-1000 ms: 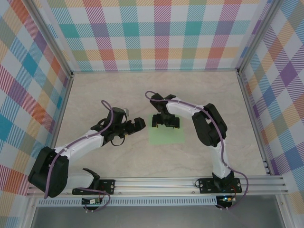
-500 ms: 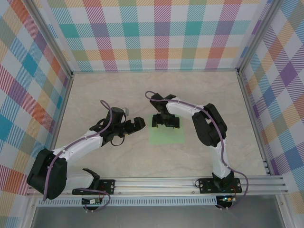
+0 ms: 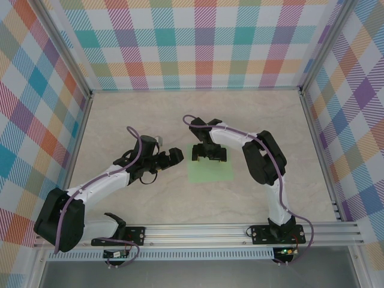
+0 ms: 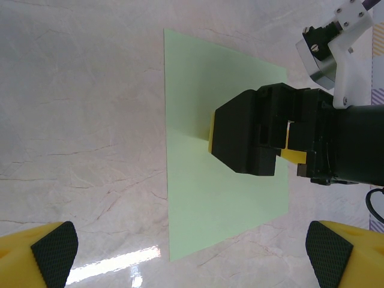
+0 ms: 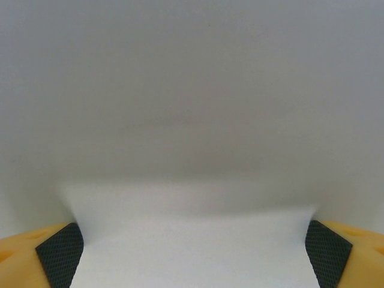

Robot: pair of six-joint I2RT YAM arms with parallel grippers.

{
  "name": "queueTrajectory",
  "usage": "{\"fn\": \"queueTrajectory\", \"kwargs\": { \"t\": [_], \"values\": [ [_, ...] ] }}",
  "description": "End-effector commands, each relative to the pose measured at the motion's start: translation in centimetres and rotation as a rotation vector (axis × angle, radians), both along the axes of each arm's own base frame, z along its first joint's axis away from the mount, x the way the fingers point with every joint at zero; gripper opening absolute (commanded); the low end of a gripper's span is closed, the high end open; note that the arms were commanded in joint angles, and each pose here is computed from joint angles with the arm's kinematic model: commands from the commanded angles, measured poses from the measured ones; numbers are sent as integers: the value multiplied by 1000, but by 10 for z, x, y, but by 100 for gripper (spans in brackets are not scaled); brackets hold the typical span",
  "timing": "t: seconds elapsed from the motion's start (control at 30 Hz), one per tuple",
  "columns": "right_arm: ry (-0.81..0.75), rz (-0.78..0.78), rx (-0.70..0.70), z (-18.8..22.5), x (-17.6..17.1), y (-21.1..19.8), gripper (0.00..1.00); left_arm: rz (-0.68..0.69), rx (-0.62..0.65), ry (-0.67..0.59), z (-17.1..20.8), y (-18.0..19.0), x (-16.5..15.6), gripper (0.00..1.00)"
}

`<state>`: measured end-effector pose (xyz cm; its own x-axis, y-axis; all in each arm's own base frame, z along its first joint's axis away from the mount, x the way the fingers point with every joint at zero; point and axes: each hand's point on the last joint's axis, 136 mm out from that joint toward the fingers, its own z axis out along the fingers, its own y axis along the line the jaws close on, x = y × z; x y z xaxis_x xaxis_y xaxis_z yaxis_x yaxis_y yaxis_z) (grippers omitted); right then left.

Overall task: Fold a paper plane with a square sheet of paper (pick it up from the middle)
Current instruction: First fold in half a square sheet of paper at the center of the table.

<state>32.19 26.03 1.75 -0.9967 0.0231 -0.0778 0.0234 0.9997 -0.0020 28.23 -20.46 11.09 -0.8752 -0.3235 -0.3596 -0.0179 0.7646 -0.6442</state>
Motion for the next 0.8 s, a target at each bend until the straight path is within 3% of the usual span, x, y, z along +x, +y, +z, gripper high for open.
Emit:
{"fn": "queueTrajectory", "kwargs": {
  "t": [0.0,0.13,0.77],
  "values": [
    [13,62,-22,4,-5,3,100,-2,6,-3,2,3,-3,100],
    [-14,87,-7,13,2,8,100,-5,3,-4,2,2,-3,100],
    [91,44,-27,-38,-22,-3,99,-4,8,-5,3,4,-4,100]
  ]
}}
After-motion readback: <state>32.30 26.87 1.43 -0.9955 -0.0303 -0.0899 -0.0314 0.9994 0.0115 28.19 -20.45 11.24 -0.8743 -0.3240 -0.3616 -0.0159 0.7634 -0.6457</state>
